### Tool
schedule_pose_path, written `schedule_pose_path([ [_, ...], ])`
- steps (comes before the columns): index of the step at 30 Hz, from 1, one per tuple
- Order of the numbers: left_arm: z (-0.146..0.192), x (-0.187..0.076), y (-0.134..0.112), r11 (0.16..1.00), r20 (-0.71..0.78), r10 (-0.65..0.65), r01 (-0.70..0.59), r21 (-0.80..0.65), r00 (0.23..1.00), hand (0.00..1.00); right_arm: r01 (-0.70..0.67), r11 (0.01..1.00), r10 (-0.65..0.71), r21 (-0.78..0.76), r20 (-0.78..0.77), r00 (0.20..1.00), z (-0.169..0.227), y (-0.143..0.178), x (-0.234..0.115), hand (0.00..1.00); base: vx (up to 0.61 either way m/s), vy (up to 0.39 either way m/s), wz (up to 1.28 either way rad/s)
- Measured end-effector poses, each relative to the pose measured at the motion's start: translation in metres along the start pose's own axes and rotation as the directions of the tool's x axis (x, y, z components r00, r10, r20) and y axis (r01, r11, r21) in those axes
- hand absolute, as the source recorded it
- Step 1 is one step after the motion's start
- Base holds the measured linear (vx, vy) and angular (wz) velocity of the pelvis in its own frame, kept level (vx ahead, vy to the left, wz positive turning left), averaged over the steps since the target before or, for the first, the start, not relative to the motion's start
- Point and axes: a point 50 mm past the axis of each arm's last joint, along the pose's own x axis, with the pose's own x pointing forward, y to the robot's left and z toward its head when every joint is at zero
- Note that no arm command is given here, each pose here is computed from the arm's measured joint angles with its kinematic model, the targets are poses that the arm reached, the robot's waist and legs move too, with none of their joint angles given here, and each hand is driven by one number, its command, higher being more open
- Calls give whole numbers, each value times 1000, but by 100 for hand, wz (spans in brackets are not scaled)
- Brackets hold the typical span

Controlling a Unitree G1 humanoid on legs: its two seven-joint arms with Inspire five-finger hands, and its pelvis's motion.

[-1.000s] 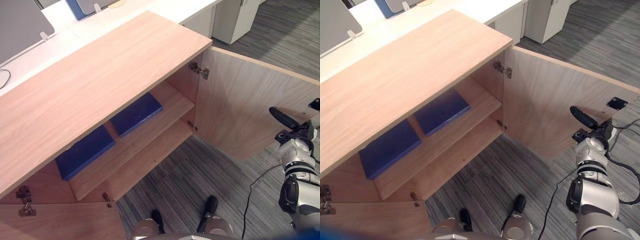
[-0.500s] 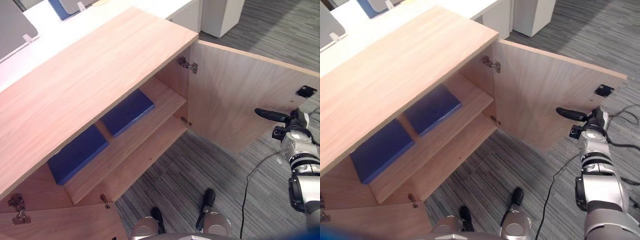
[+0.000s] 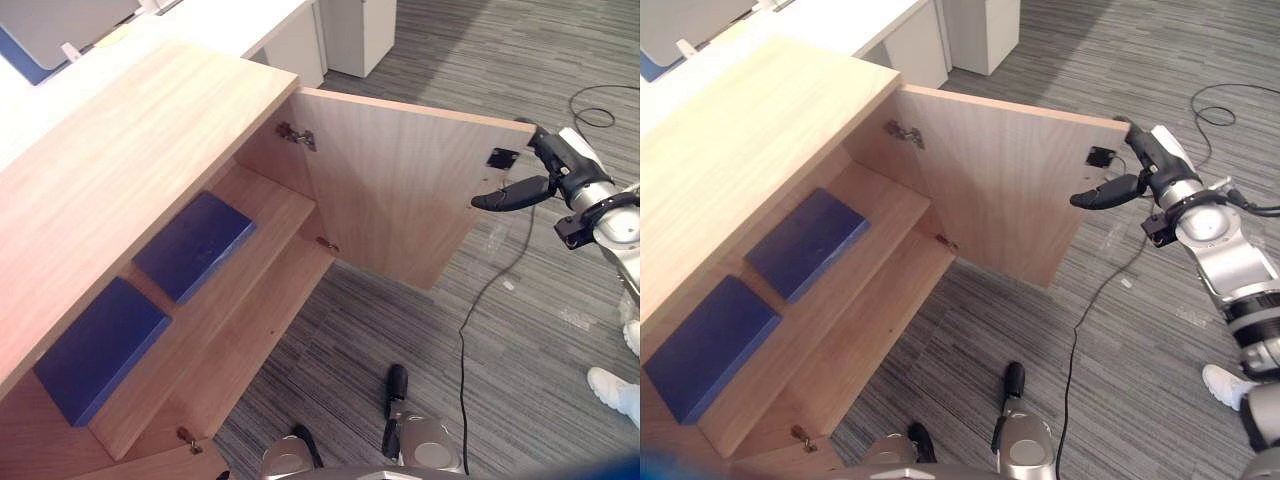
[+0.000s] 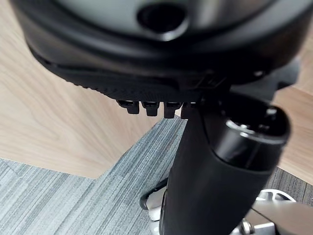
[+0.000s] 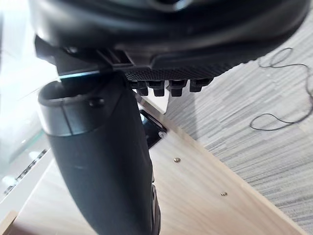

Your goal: Walk over to the cabinet, pick up the folder, carry it to the office cabinet, place the folder inside the office cabinet, then close the office cabinet door

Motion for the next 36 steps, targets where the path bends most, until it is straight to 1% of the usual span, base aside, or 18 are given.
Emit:
schedule_pose_path([
  [1, 0, 0, 1, 1000, -2, 5, -5, -7, 1000, 100, -28, 999, 28, -15, 20, 999, 4, 2, -3, 100, -25, -57, -30],
  [4, -6, 0, 7, 999, -26, 27, -28, -32, 999, 100, -204, 975, 215, -86, 142, 966, 29, 29, -19, 100, -7, -67, -32],
  [6, -15, 0, 15, 999, -62, 45, -46, -26, 997, 100, -386, 906, 416, -171, 199, 887, 38, 58, -39, 100, 6, -119, -27],
  [7, -18, -1, 12, 999, -74, 39, -41, -23, 997, 100, -432, 880, 468, -196, 213, 858, 41, 66, -45, 100, 19, -95, -19],
  [9, -20, 0, 19, 999, -85, 52, -53, -8, 995, 100, -590, 770, 638, -244, 261, 725, 48, 95, -67, 100, 77, -39, 14],
  [10, -20, 0, 19, 999, -86, 50, -51, -8, 995, 100, -636, 731, 683, -247, 254, 685, 46, 103, -73, 100, 82, -71, 32],
  [12, -16, 2, 20, 999, -75, 54, -54, 2, 996, 100, -787, 565, 823, -248, 241, 515, 40, 132, -98, 100, 34, -94, 30],
  [13, -15, 2, 20, 999, -74, 53, -53, -2, 996, 100, -816, 525, 847, -241, 236, 476, 38, 139, -104, 100, 10, -71, 18],
  [14, -14, 2, 21, 998, -70, 55, -56, -13, 996, 100, -862, 453, 885, -226, 227, 406, 34, 151, -114, 100, -1, -49, 5],
  [17, -10, 3, 27, 998, -60, 65, -66, -5, 996, 100, -912, 363, 916, -189, 249, 314, 30, 172, -125, 100, 0, -36, -7],
  [18, -10, 3, 25, 998, -60, 62, -63, -7, 996, 100, -917, 353, 916, -184, 266, 299, 33, 176, -127, 100, 87, 62, 2],
  [19, -11, 4, 34, 996, -67, 84, -84, 5, 994, 100, -925, 338, 918, -172, 279, 284, 33, 182, -129, 100, 101, 54, 13],
  [20, -11, 4, 35, 996, -66, 87, -87, 7, 994, 100, -930, 328, 919, -166, 282, 274, 32, 185, -130, 100, 118, 23, 23],
  [25, 9, 8, 33, 996, -4, 85, -85, -4, 996, 100, -940, 280, 925, -194, 316, 210, 43, 195, -129, 100, 39, -15, 8],
  [29, 7, 9, 35, 996, -12, 89, -89, -14, 996, 100, -948, 262, 926, -182, 323, 194, 42, 201, -131, 100, 57, 34, 2],
  [31, 8, 9, 36, 996, -12, 93, -93, -13, 996, 100, -951, 271, 920, -148, 330, 211, 38, 208, -126, 100, 59, 39, 13],
  [34, 11, 10, 37, 995, -8, 95, -95, -13, 995, 100, -943, 329, 895, -43, 332, 297, 23, 226, -117, 100, 53, 39, 30],
  [36, 16, 11, 35, 996, 5, 90, -90, -7, 996, 100, -906, 415, 868, 81, 265, 421, -5, 248, -108, 100, 48, 46, 47],
])
